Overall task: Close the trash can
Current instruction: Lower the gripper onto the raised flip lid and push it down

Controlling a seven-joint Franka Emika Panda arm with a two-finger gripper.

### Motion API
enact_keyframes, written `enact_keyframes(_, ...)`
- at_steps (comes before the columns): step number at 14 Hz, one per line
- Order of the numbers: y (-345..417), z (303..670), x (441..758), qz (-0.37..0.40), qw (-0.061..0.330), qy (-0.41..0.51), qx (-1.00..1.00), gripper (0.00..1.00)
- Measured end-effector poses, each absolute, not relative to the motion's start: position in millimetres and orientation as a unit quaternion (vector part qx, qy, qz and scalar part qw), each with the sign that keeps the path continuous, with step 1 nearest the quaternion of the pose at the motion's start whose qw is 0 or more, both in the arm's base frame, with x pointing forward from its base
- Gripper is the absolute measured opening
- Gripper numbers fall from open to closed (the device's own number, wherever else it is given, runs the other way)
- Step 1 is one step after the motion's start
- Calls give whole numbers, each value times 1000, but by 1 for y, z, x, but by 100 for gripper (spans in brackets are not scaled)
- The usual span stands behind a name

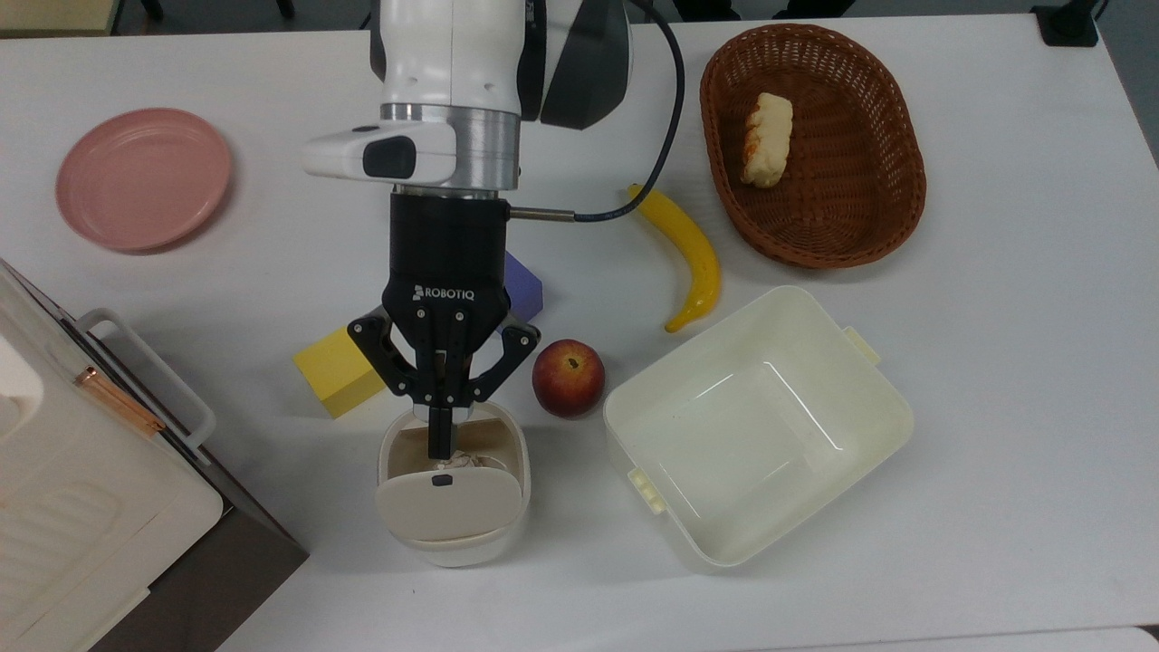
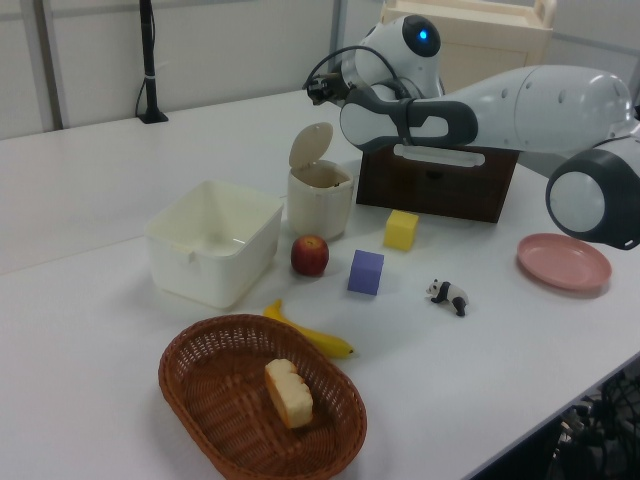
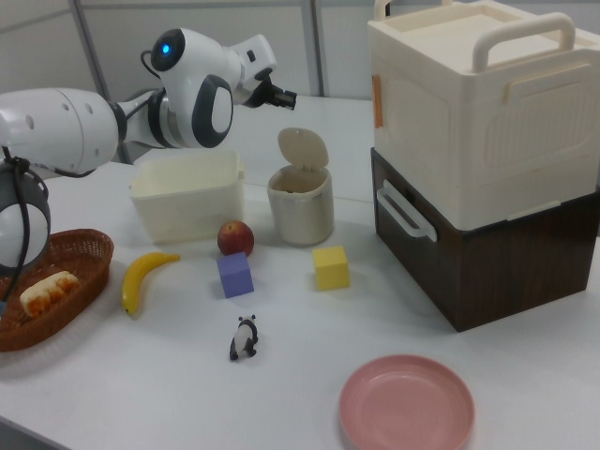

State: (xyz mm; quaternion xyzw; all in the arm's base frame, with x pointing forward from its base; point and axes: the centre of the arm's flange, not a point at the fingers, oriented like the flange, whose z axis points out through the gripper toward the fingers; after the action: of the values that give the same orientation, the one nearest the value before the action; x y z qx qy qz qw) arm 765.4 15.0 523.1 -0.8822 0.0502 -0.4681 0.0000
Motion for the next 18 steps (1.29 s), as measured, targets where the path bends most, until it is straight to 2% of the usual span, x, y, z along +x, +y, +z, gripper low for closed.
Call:
enact_keyframes(8,13,509,771,-478,-7,44,-877,5)
enact_keyframes(13,12,481,777,-462,-15,34,-886,5)
enact_keyframes(18,11,470,779,-456,-18,33,-889,4)
